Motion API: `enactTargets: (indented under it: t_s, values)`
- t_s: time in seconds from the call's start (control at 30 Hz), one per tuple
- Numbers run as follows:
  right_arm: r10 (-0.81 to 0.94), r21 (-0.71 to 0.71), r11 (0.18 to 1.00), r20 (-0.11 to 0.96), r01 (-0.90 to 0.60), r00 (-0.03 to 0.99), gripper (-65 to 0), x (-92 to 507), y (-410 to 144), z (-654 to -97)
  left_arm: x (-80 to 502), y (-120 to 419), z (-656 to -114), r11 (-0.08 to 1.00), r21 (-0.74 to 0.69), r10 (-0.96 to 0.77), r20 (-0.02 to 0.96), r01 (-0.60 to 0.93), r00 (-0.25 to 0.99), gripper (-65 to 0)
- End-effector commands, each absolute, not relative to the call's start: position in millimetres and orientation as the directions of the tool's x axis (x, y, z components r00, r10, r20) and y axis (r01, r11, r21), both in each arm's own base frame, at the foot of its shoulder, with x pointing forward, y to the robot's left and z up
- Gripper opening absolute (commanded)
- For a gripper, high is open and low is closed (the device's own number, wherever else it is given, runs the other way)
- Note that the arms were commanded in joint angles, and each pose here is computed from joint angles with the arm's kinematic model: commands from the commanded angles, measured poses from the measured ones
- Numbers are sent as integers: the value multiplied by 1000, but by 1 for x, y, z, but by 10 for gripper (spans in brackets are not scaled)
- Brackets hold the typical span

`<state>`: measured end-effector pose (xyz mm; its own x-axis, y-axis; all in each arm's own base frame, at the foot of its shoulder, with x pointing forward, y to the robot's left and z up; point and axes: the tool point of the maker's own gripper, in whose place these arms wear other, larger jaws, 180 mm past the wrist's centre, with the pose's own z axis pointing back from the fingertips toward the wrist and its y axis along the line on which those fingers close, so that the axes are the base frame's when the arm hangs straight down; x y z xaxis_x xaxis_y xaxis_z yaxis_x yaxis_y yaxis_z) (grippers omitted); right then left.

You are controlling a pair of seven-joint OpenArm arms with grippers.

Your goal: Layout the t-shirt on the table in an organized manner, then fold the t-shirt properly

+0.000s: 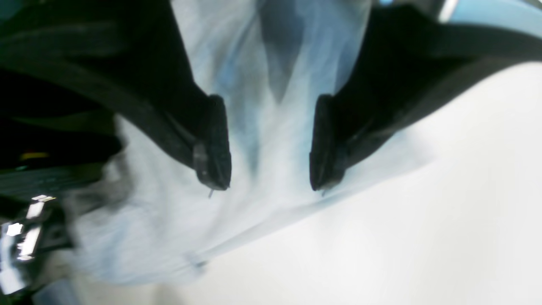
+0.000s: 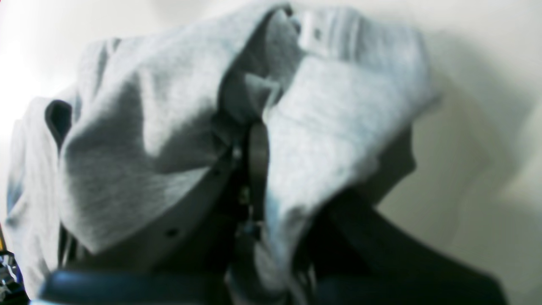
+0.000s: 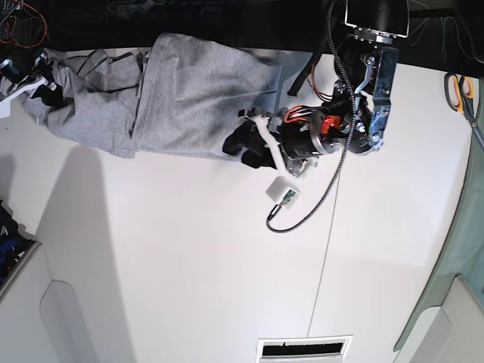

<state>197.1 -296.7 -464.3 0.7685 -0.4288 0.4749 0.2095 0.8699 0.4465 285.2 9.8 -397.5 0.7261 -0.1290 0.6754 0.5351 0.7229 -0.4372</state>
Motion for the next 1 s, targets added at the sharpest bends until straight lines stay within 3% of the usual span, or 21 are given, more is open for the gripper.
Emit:
enactTargets:
  t_s: [0.0,0.27,0.5,0.63,0.97]
  values:
    - [-407,423,886,513,190,756,-650,205,-307,-452,296,16,-383,719,-420,-113,715,553,690,-316]
    - [-343,343,929,662,137,667,-650,263,-344,-400,292,65,-397,780,-361,-146,690,512,709,-316]
    - [-337,369,925,683,92,648,-650,299,-345,-369,279,79,-407,790,-355,-165,662,500,731,-317]
    - [-352,432,902,694,28,628,-650,305,-322,-351,280,78,-404,785,-369,-151,666,498,731,-317]
    - [-230,401,893,796,-204,559,-650,288,-221,-306,281,81,-404,789,-366,-147,667,493,730,-317]
